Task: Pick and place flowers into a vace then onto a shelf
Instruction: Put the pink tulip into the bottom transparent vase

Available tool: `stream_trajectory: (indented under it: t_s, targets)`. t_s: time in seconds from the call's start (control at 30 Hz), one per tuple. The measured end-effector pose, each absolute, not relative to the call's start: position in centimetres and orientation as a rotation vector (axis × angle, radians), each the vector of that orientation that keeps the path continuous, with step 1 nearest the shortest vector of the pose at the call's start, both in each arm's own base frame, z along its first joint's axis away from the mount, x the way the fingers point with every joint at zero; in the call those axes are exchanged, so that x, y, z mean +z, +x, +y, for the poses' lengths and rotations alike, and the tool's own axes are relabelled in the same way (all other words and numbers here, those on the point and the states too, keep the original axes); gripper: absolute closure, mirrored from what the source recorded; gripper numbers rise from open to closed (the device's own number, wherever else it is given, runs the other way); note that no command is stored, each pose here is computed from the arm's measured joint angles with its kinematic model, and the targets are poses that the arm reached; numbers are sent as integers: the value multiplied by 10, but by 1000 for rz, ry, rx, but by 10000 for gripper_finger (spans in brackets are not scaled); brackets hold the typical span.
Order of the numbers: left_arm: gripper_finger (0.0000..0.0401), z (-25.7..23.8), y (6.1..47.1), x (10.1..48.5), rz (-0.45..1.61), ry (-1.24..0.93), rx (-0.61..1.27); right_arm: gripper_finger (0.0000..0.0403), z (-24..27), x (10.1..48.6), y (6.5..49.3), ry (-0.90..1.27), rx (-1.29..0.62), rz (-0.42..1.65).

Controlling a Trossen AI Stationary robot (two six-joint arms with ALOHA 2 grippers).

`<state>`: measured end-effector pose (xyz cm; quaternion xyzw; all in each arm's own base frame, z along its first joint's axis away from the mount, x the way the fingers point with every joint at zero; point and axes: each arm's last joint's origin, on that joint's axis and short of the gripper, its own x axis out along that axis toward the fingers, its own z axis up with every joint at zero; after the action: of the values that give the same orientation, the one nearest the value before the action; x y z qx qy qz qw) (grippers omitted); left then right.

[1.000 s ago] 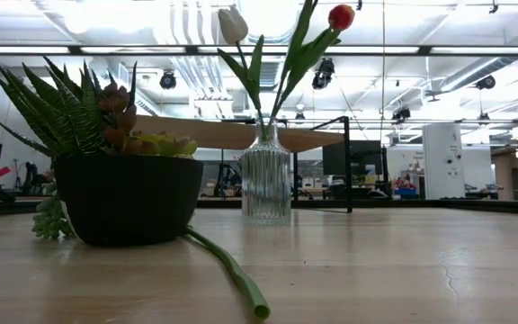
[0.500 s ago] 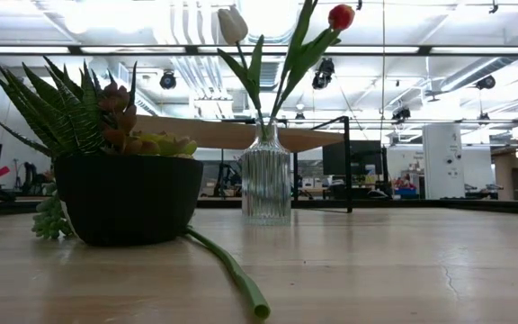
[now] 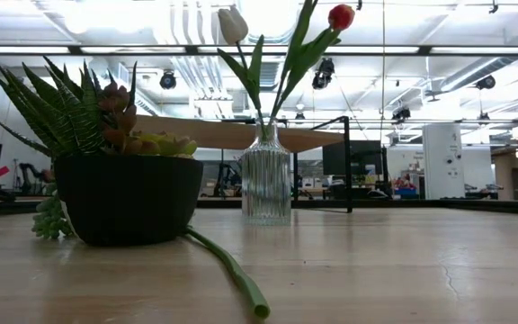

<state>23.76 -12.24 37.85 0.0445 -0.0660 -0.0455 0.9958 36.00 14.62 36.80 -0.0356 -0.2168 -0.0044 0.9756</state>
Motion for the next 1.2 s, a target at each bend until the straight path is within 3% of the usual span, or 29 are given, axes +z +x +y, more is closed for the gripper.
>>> stream_trajectory:
  t_s: [0.67, 1.0, 1.2]
  targets:
    - [172, -111, 243, 381, -151, 77, -40, 394, 130, 365, 372, -25, 107, -447]
    - [257, -110, 243, 381, -160, 70, -37, 394, 129, 363, 373, -14, 111, -429]
    - [346, -110, 243, 382, -171, 64, -37, 394, 129, 364, 372, -7, 110, -432]
